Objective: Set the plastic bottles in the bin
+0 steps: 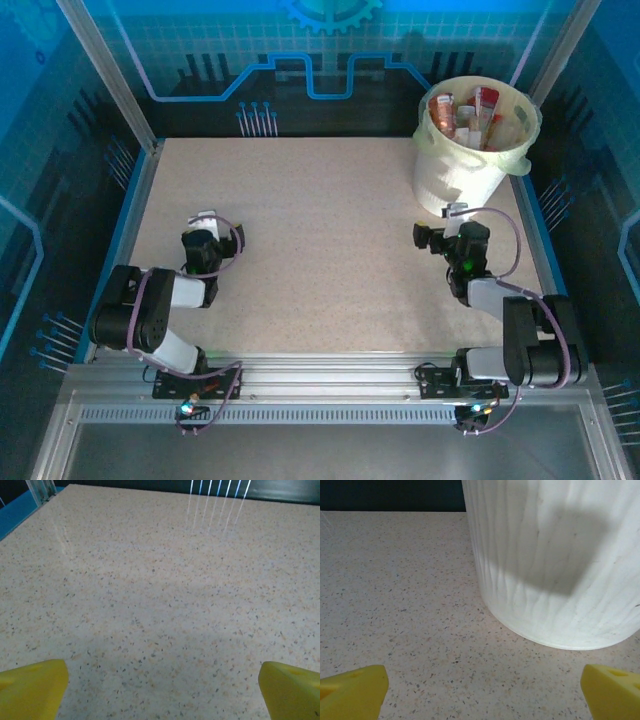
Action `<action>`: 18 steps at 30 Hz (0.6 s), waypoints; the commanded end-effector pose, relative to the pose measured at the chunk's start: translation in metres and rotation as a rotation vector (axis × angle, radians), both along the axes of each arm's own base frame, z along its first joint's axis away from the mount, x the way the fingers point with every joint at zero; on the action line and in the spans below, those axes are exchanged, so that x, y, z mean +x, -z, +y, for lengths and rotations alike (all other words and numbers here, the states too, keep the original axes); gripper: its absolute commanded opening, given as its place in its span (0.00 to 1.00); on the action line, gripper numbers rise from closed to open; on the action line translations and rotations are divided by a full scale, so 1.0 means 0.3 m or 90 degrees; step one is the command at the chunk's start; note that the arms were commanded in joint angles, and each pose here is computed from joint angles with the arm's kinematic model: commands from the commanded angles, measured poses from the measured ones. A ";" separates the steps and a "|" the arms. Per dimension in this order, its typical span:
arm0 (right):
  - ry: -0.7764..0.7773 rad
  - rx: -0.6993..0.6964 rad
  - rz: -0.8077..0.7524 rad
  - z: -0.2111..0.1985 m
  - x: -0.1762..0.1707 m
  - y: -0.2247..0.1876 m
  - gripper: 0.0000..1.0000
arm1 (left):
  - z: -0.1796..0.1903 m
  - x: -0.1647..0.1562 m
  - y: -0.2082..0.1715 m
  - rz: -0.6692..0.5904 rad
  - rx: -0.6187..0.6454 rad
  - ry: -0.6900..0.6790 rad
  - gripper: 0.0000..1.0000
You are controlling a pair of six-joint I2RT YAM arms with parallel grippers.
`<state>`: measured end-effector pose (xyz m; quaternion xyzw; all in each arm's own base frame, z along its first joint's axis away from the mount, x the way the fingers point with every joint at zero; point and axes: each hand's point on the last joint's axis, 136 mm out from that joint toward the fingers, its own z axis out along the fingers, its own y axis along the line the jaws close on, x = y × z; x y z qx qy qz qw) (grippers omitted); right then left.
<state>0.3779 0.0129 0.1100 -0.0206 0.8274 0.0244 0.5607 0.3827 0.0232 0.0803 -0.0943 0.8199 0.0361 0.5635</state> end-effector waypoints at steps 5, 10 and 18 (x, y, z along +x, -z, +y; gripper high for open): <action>0.001 -0.043 -0.064 0.022 0.016 0.020 1.00 | -0.010 0.033 -0.055 -0.040 -0.006 0.008 0.99; -0.003 -0.052 0.008 0.033 0.065 0.050 1.00 | -0.010 0.033 -0.056 -0.041 -0.006 0.009 0.99; -0.007 -0.052 0.009 0.035 0.064 0.052 1.00 | -0.011 0.033 -0.057 -0.042 -0.006 0.009 0.99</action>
